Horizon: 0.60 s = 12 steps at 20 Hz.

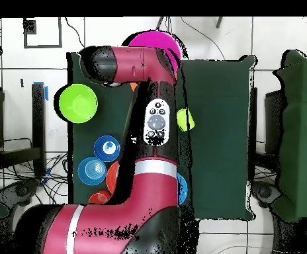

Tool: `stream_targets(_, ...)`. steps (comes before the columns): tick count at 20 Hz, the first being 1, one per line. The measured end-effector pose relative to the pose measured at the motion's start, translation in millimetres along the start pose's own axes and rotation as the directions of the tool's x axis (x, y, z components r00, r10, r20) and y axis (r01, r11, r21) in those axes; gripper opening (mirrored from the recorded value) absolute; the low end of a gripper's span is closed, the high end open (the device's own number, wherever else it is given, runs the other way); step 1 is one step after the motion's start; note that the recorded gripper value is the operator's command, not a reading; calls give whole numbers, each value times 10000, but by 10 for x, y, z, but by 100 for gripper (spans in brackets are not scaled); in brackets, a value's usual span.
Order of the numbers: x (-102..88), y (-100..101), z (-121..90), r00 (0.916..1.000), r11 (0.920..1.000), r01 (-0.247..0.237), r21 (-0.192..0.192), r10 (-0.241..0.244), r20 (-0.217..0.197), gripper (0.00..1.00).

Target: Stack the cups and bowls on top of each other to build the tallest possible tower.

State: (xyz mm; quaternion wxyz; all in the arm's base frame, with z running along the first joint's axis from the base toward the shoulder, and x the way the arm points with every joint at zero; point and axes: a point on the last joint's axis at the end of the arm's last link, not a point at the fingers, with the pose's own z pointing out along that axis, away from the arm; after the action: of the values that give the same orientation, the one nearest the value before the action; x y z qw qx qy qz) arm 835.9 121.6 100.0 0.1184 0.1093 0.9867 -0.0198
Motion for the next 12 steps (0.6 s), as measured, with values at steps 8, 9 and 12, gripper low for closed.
stream_targets(8, -92, -44, -225, 9997, 10000, -77, -31, 77, 215, 100)
stream_targets(9, -96, -47, -258, 9997, 10000, -82, -36, 83, 232, 100)
stream_targets(12, -106, -55, -329, 9996, 10000, -89, -36, 90, 274, 100)
